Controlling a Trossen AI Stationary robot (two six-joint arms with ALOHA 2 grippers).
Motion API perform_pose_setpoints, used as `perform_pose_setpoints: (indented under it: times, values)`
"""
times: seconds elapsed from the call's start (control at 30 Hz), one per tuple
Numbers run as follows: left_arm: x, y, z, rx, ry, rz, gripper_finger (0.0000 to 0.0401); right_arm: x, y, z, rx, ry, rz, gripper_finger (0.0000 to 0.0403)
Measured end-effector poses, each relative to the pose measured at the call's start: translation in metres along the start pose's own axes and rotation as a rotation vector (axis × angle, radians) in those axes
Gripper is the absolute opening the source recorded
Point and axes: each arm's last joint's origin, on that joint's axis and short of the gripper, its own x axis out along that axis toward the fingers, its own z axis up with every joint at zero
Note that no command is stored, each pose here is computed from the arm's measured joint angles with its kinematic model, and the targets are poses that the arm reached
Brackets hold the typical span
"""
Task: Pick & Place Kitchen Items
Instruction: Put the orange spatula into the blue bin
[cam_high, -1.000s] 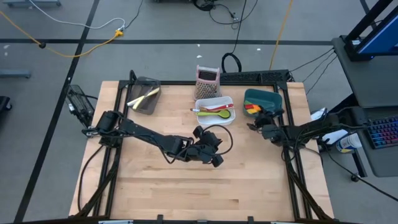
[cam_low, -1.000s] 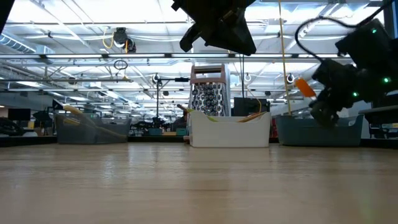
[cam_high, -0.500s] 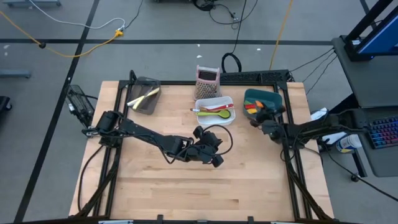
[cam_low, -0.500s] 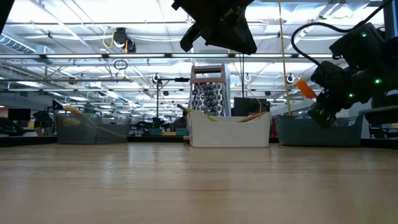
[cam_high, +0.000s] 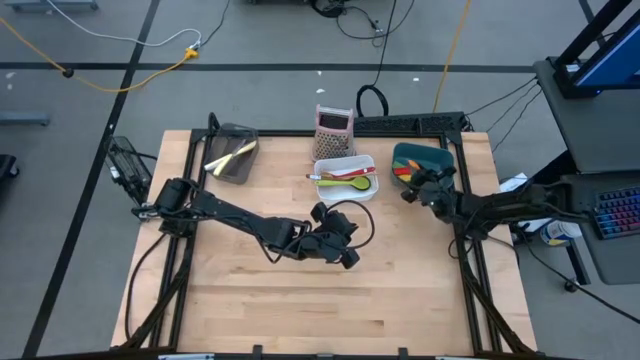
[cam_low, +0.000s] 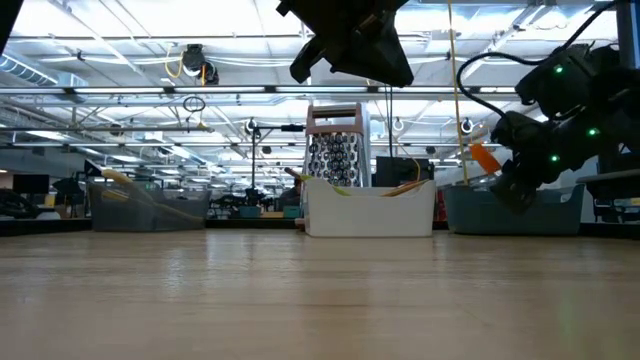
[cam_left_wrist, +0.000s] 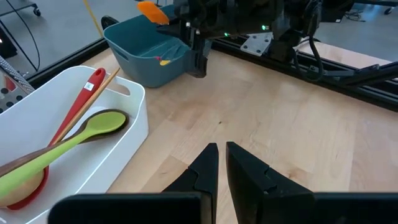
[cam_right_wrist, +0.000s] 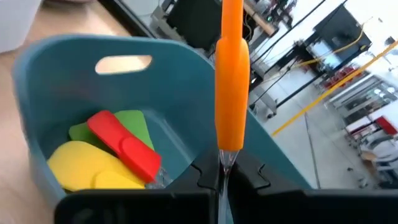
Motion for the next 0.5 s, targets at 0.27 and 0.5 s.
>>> perform_pose_setpoints:
  times: [0.27,0.5]
  values:
    - [0.000,0.000,0.000,0.001,0.000,0.001,0.0037,0.014,-0.006,0.001,0.039,0.085,0.084,0.0004]
    - [0.002,0.003,0.001,0.000,-0.001,0.008,0.0037,0.019,-0.011,0.000,0.067,0.109,0.067,0.0004]
